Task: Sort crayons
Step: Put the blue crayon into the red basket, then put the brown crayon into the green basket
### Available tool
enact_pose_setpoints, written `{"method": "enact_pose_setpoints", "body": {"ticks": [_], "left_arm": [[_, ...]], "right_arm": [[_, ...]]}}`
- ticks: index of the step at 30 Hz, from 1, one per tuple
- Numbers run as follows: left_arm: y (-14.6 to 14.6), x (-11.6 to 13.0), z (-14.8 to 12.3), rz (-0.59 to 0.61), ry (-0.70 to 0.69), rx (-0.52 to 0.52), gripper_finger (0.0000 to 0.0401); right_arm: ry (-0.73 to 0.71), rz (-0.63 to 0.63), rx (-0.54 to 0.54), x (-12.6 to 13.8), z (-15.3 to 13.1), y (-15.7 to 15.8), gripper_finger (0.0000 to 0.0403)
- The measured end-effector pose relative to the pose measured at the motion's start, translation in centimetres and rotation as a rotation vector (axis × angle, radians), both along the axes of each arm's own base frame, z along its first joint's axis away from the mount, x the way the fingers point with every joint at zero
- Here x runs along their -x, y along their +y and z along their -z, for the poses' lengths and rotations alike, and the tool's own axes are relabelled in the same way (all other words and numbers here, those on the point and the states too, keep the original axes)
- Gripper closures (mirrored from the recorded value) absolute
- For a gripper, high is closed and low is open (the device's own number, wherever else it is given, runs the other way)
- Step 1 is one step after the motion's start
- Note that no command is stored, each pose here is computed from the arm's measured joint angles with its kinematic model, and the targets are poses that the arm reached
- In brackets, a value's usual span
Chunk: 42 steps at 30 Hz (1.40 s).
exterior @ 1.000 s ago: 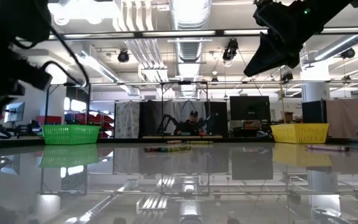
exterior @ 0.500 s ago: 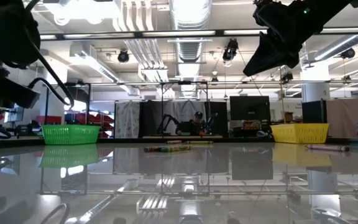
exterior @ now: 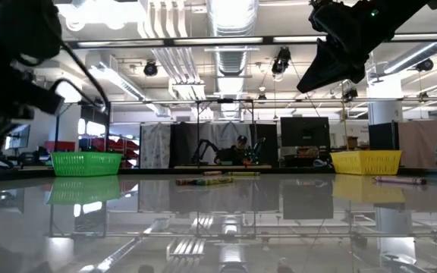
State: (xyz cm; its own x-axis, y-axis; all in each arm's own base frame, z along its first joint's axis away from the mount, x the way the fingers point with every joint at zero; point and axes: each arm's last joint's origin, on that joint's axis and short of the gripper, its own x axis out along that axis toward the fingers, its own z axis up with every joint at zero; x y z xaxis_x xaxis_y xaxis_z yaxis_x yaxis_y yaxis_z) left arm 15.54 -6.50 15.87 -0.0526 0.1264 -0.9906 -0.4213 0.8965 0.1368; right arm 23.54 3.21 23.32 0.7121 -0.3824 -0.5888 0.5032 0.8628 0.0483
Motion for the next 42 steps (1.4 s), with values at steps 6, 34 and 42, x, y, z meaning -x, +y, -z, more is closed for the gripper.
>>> {"method": "enact_pose_setpoints", "body": {"ticks": [6, 34, 42], "left_arm": [[-1.7, -1.1, -5.5, 0.05, 0.037, 0.142, 0.0396], [-8.4, 1.5, -6.1, -0.03, 0.089, 0.314, 0.0292], [-7.4, 1.1, -7.2, 0.092, -0.07, 0.076, 0.0267]], "right_arm": [[0.003, -0.005, 0.006, 0.0, 0.0, 0.0, 0.036], [0.003, -0.01, 0.034, -0.1, -0.3, -0.2, 0.036], [-0.008, -0.014, 0.039, -0.3, -0.7, -0.2, 0.036]]}}
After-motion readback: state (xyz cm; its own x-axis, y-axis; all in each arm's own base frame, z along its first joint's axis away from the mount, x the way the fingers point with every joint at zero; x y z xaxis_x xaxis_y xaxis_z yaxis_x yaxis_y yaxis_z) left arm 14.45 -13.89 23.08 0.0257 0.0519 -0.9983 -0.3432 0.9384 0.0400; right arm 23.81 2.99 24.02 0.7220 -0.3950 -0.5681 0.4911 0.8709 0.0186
